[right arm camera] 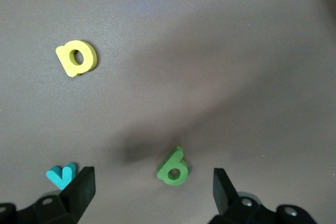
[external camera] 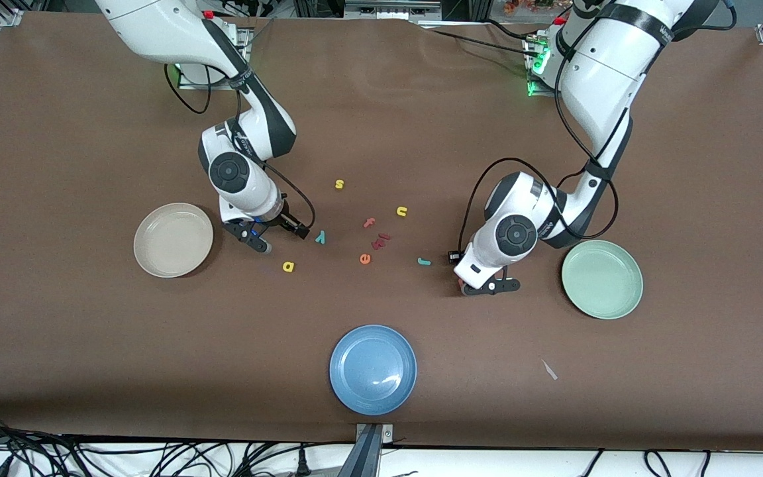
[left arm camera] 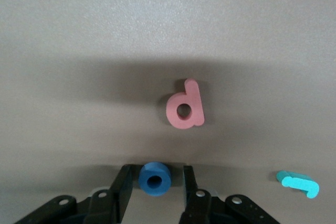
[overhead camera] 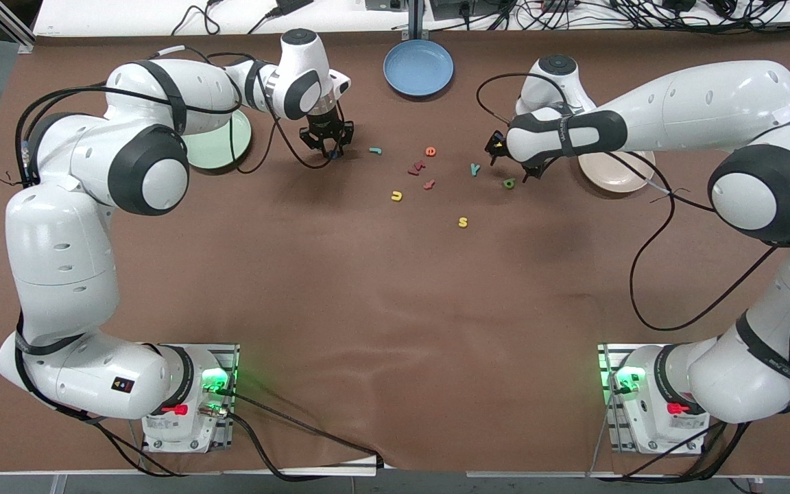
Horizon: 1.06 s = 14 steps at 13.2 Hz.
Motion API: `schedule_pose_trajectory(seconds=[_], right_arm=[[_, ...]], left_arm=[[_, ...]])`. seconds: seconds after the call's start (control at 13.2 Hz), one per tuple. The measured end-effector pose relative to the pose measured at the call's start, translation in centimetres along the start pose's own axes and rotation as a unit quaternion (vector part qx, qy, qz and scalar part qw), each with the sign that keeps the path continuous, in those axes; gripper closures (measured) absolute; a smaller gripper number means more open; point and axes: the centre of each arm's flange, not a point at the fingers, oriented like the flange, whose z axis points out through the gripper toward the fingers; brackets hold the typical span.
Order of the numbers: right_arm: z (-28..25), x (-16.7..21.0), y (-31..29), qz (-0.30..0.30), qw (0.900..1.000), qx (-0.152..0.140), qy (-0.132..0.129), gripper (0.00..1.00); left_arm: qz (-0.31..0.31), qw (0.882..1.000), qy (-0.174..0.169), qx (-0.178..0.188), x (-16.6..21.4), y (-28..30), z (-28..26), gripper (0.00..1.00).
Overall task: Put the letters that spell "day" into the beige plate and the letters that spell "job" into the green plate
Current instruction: 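Release the o onto the green plate while the right gripper carries the g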
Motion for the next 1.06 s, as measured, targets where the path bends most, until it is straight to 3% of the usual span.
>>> schedule_pose_trajectory(seconds=[0.46, 0.61, 0.68, 0.84, 1.06], right_arm=[[1.8, -0.4, 0.9, 0.001, 1.0, 0.007, 0.005, 0.02], [2.4, -0.7, 1.4, 0.002, 1.0, 0.012, 0.008, 0.05], [2.7, -0.8, 1.6, 0.002, 1.0, 0.013, 0.009, 0.06], [2.7, -0.8, 1.7, 0.002, 1.0, 0.013, 0.009, 0.23], [2.5, -0.9, 1.7, 0.002, 1.0, 0.015, 0.01, 0.33]], left_arm=[[0.001, 1.0, 0.004, 0.004, 0.1, 0.0, 0.1, 0.59], [0.0, 1.0, 0.004, 0.007, 0.1, -0.3, 0.0, 0.75], [0.0, 1.0, 0.004, 0.007, 0.1, -0.3, 0.0, 0.75], [0.0, 1.0, 0.004, 0.007, 0.1, -0.3, 0.0, 0.75], [-0.003, 1.0, 0.005, 0.008, 0.4, -0.5, -0.5, 0.75]])
